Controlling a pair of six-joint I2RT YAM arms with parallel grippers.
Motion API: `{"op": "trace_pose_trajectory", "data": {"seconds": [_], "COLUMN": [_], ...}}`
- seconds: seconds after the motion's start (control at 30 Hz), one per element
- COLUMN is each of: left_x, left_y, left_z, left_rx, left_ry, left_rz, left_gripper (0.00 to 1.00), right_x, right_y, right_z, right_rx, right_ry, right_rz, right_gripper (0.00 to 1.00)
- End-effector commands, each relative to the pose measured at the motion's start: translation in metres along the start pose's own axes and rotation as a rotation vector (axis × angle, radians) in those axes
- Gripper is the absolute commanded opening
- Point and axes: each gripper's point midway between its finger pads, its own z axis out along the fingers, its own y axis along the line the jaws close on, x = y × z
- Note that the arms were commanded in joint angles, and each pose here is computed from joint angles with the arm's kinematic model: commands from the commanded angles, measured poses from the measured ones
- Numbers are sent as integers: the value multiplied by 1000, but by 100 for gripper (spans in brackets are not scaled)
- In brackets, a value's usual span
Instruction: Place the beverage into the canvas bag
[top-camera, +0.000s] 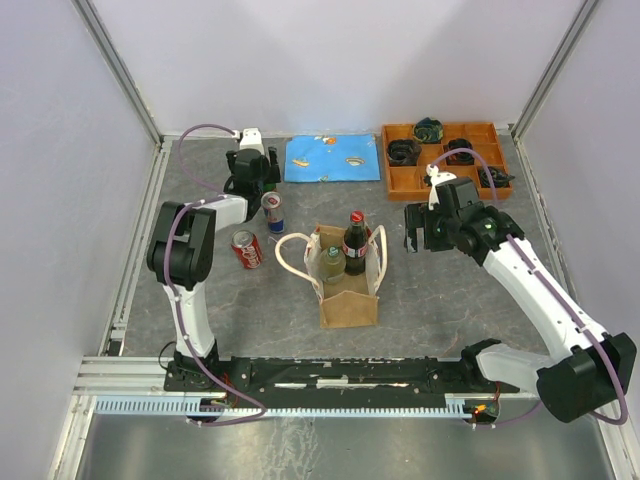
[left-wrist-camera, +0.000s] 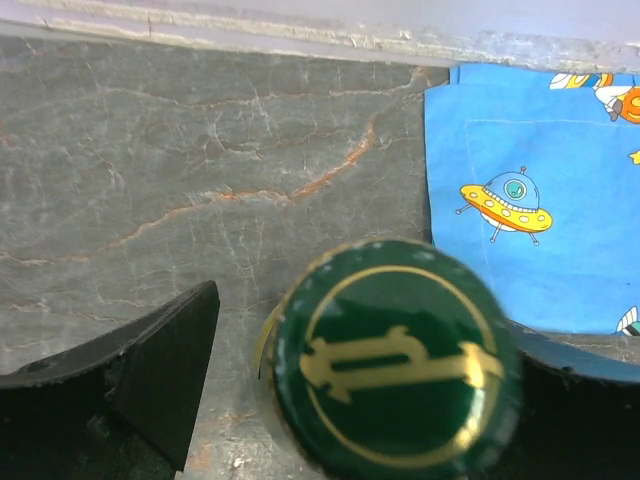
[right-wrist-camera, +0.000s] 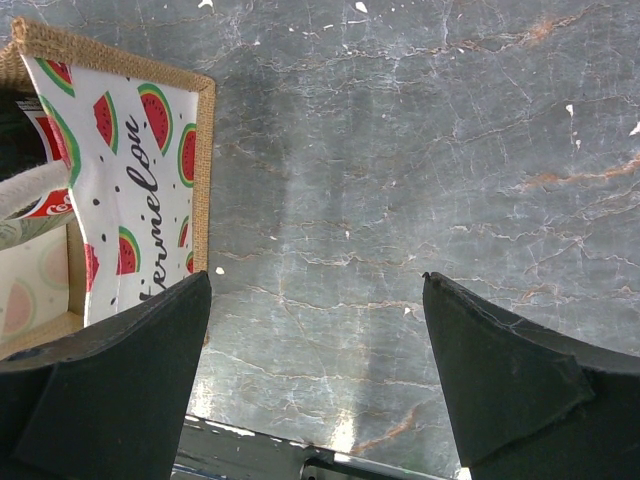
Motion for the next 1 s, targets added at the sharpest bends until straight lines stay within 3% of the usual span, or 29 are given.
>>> {"op": "trace_pose_trajectory", "data": {"seconds": [0.0,0.13,0.27,0.33,0.5,0.97], "left_x": [-25,-26,-30,-33,-51,-168], "left_y": [-5,-7,-8,-9,-10,-22], "left_z": [13,17,17,17,9,-46], "left_rx": [14,22,30,38,57,178], "left_ry": [-77,-94,-108,-111,-134,-286], "left_rz": [-81,-76,-72,-70,-77,-60], "left_gripper": [86,62,19,4,3,3], "right_x": [-13,-13,-13,-13,-15,-14], "right_y": [1,1,2,3,4,8], "right_z": [-2,1,3,4,4,8], "right_rx": [5,5,3,0,-5,-31], "right_ry": [-36,-29,-26,-24,-25,-26], "right_rz": [-5,-6,-4,-4,-4,-3], "right_gripper": [94,94,94,94,94,94]}}
